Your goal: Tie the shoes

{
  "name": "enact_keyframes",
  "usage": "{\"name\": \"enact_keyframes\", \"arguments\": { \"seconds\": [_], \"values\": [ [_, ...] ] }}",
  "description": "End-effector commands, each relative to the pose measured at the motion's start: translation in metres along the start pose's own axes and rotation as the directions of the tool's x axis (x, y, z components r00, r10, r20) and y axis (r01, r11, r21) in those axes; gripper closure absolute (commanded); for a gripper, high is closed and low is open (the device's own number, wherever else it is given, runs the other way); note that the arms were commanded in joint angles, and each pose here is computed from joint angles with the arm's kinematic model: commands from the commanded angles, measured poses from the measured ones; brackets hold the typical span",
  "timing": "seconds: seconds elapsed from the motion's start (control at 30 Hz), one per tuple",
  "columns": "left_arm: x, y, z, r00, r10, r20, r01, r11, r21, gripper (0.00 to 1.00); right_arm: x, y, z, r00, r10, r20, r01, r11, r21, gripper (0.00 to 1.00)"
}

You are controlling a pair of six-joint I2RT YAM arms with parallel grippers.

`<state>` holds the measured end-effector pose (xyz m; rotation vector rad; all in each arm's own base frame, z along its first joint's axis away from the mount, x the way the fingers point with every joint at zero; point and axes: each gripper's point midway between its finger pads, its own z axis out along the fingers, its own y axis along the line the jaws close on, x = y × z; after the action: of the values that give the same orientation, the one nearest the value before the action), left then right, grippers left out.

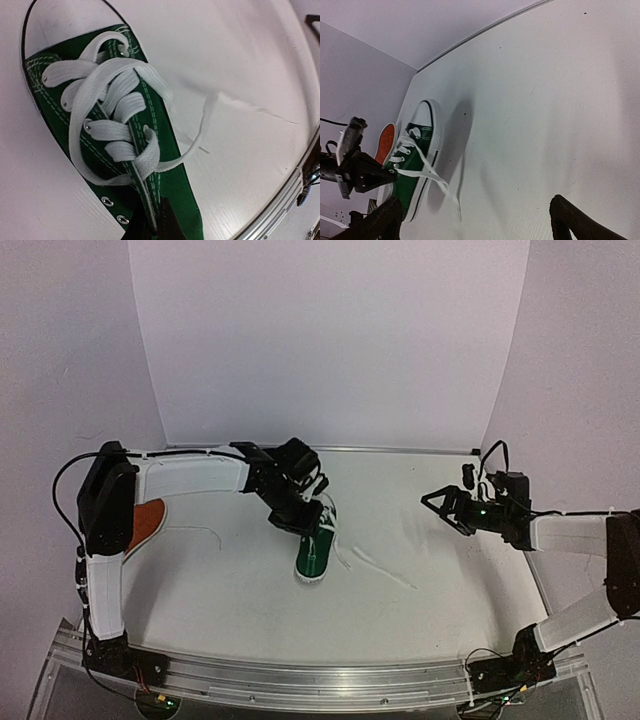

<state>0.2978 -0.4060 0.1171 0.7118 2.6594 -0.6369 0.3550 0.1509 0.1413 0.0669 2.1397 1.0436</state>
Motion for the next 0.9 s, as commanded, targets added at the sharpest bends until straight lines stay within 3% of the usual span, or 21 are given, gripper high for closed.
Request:
{"name": "enact_keyframes", "arguments": {
  "seconds": [0.0,0.2,0.43,0.63,0.87],
  "values": [
    [-0.009,-0.012,-0.002,0.999,0.004,0.052,-0.006,0.999,0.041,1.0,0.009,-0.005,0.008,0.999,-0.002,-0.042,0.002,1.0,-0.009,0.02],
    [0.013,-0.002,0.007,1.0,0.0,-0.011,0.0,1.0,-0.003,1.0,0.022,-0.008,0.013,0.997,0.011,-0.082,-0.013,1.0,-0.026,0.03],
    [0.029,0.009,0.005,0.999,-0.01,-0.037,0.008,0.999,-0.043,0.99,0.062,0.017,0.04,0.968,-0.129,-0.216,0.12,0.991,-0.053,0.21],
    [0.033,0.005,0.008,0.999,-0.016,-0.049,0.016,1.0,-0.006,0.89,0.09,0.024,0.072,0.929,-0.215,-0.3,0.221,0.975,-0.013,0.38],
    [0.035,0.007,-0.005,0.999,-0.021,-0.03,0.021,1.0,-0.011,0.65,0.127,0.011,0.094,0.863,-0.262,-0.432,0.325,0.943,0.078,0.46]
  ]
}}
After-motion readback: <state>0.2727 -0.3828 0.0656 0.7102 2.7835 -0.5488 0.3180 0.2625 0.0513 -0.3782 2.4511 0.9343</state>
